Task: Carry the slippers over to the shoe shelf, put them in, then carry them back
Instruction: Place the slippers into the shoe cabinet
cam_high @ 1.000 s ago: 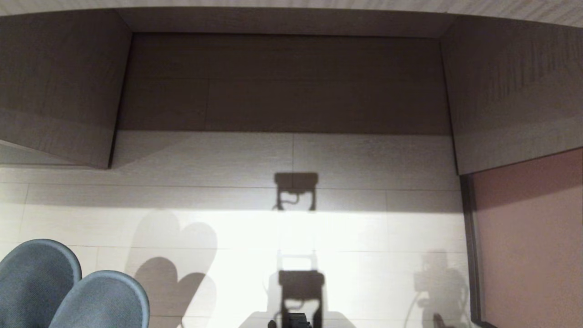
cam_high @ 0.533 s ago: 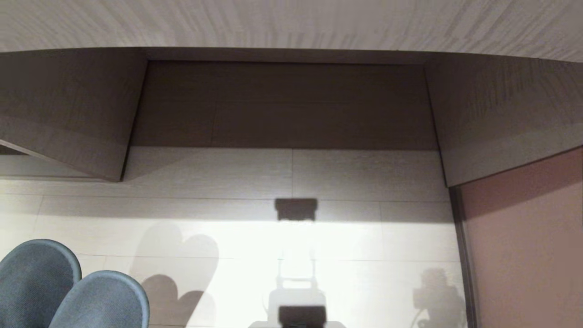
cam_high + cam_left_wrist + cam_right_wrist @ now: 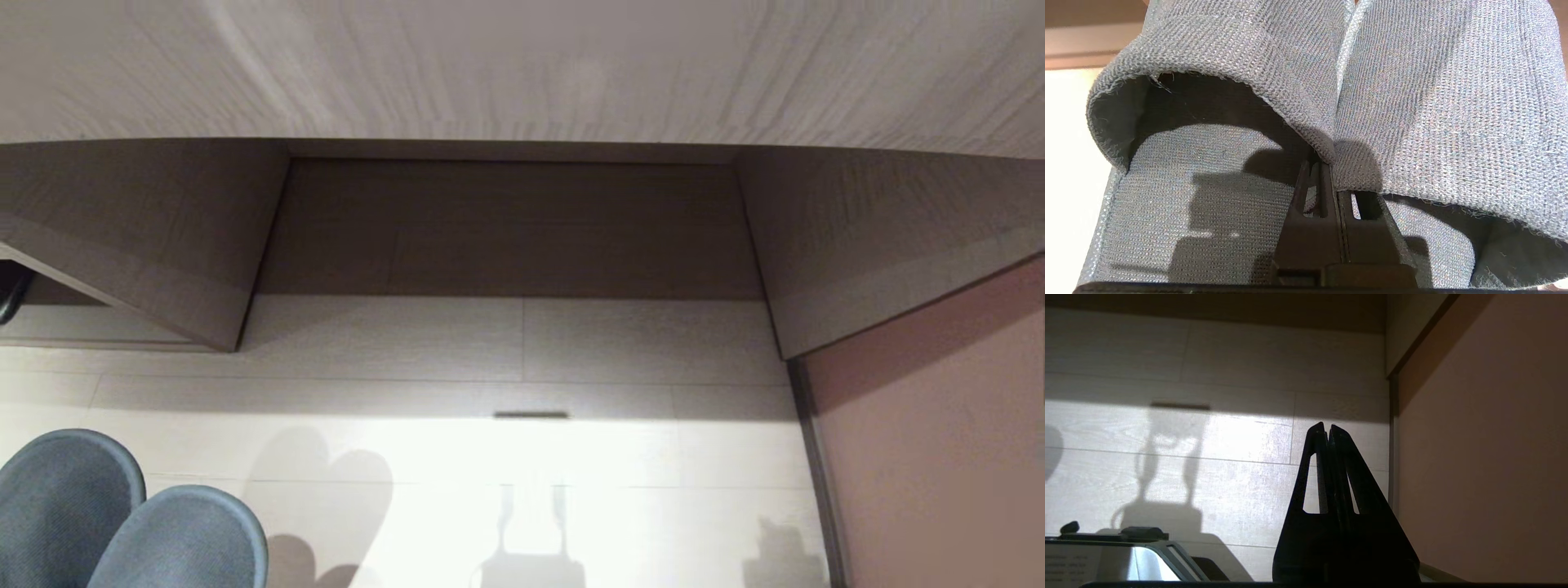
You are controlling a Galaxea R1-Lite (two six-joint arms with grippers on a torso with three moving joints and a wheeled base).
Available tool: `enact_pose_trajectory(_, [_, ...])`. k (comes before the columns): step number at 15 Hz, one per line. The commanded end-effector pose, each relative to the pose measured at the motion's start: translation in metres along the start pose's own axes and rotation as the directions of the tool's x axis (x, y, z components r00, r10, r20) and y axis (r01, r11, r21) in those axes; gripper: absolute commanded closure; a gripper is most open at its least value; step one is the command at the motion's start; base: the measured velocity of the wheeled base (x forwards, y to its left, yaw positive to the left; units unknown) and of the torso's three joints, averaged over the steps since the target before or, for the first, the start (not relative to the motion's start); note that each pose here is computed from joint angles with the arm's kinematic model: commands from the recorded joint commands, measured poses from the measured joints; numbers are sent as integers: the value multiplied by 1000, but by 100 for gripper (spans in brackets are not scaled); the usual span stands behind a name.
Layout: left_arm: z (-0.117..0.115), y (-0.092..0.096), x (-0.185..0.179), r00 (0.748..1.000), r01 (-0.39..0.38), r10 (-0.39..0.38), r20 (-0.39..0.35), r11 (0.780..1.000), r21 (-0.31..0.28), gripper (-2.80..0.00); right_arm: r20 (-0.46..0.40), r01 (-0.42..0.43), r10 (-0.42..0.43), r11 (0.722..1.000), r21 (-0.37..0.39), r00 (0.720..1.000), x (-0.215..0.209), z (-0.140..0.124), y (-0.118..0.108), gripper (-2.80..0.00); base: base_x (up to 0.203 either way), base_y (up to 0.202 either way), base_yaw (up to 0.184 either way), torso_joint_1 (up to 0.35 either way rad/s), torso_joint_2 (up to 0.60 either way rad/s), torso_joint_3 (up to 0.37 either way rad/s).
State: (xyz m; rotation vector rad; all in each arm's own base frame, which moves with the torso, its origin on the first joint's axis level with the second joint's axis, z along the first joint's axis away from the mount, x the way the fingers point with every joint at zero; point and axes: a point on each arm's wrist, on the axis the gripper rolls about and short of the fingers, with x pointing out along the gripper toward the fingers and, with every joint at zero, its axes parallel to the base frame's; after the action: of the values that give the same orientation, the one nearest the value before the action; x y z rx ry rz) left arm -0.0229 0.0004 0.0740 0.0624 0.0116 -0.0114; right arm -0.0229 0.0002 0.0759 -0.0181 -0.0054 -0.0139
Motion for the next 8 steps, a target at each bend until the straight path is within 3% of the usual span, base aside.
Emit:
enact_pose_trajectory(1, [0, 0, 0, 1000, 0, 0, -2, 1000, 1, 0, 1, 0, 0, 1000, 0, 1000, 0, -12, 0, 0, 0, 0, 0, 3, 2, 190])
enact_pose_trajectory(8, [0, 0, 0, 1000, 0, 0, -2, 1000, 1, 0, 1, 0, 0, 1000, 0, 1000, 0, -12, 0, 0, 0, 0, 0, 2, 2, 201])
